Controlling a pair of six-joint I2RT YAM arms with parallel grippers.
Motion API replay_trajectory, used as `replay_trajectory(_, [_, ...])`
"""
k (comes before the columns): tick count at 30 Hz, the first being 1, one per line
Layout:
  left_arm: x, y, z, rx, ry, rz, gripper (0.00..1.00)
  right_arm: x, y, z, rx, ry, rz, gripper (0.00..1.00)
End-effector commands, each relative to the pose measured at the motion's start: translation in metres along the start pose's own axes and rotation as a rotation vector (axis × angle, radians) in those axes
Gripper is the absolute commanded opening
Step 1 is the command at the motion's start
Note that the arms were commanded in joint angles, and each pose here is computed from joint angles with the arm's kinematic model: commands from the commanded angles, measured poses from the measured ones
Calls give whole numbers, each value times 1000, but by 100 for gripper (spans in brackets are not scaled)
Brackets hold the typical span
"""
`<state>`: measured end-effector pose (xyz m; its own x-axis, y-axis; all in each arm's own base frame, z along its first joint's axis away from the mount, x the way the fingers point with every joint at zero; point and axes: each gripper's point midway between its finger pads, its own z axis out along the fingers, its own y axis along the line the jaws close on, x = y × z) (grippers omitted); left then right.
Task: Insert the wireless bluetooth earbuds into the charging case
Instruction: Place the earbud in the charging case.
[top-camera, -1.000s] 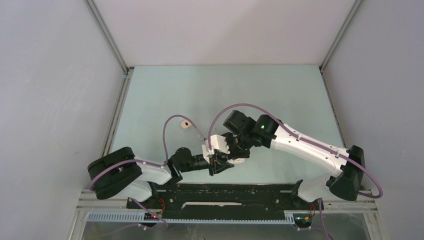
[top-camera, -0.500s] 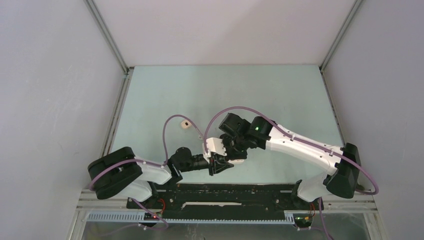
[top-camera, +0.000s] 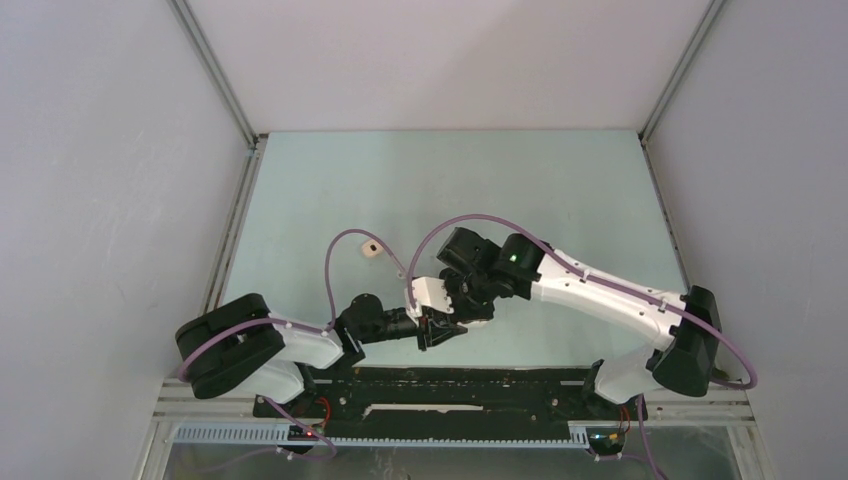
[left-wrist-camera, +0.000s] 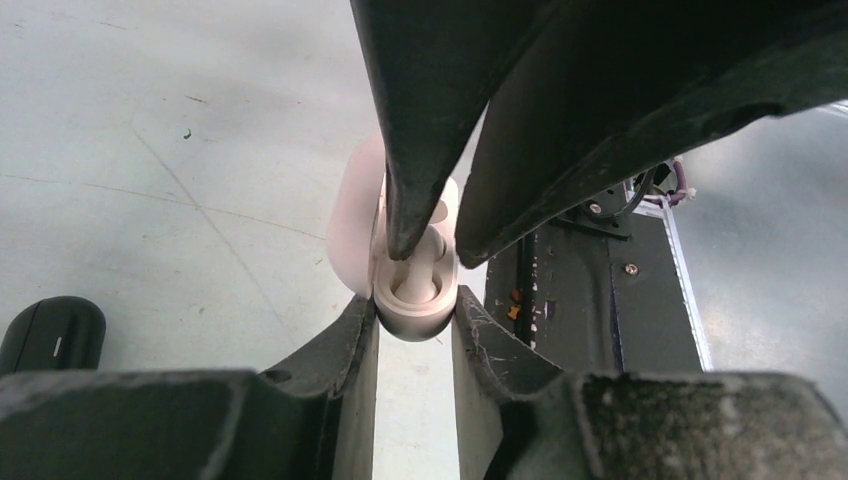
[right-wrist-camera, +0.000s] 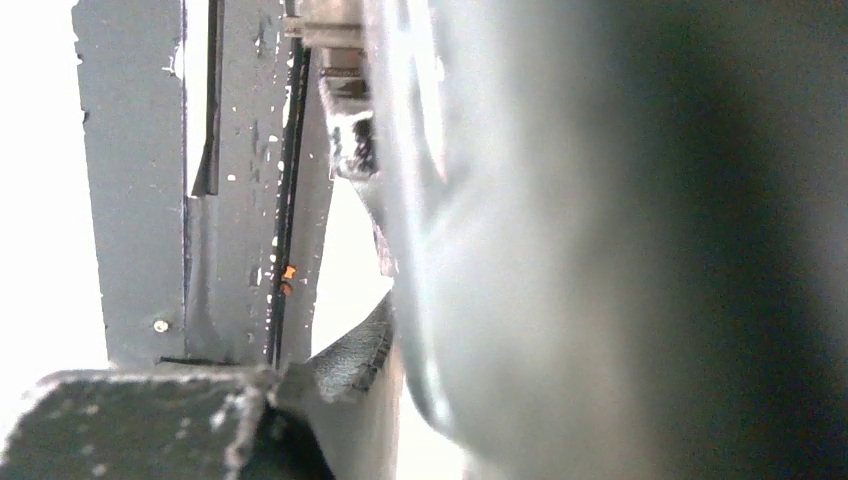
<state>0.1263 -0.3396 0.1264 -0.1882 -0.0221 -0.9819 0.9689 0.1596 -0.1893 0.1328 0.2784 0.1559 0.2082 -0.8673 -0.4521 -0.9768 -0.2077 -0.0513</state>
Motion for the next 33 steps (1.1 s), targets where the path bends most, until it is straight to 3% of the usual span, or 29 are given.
replay_trajectory(1, [-25, -6, 6, 37, -77, 32, 0, -17, 2, -33, 37, -102, -58, 27])
replay_trajectory(7, [-22, -4, 7, 34, -65, 27, 0, -36, 15, -96, -10, -315, -25, 28])
replay_trajectory(11, [-20, -2, 7, 23, -60, 27, 0, -27, -15, -138, 112, -498, 82, 34])
replay_trajectory(13, [-21, 1, 4, 3, -66, 26, 0, -11, -42, -148, 227, -596, 168, 45])
replay_trajectory(16, [-23, 10, -3, -67, -64, -6, 0, 21, -88, -152, 375, -731, 360, 82])
replay_trajectory(17, [-24, 13, -5, -95, -54, -14, 0, 30, -99, -148, 377, -754, 398, 84])
replay_trajectory(19, [-22, 22, -13, -166, -8, -21, 0, 47, -118, -134, 376, -716, 478, 78])
replay_trajectory(23, [-25, 45, -42, -363, 59, -1, 0, 51, -138, -103, 329, -624, 571, 43])
replay_trajectory(28, [-37, 72, -93, -646, -55, -76, 0, 32, -143, -52, 290, -484, 513, 33])
replay_trajectory(33, [-34, 88, -143, -872, -142, -215, 0, 6, -143, 7, 144, -354, 512, 25])
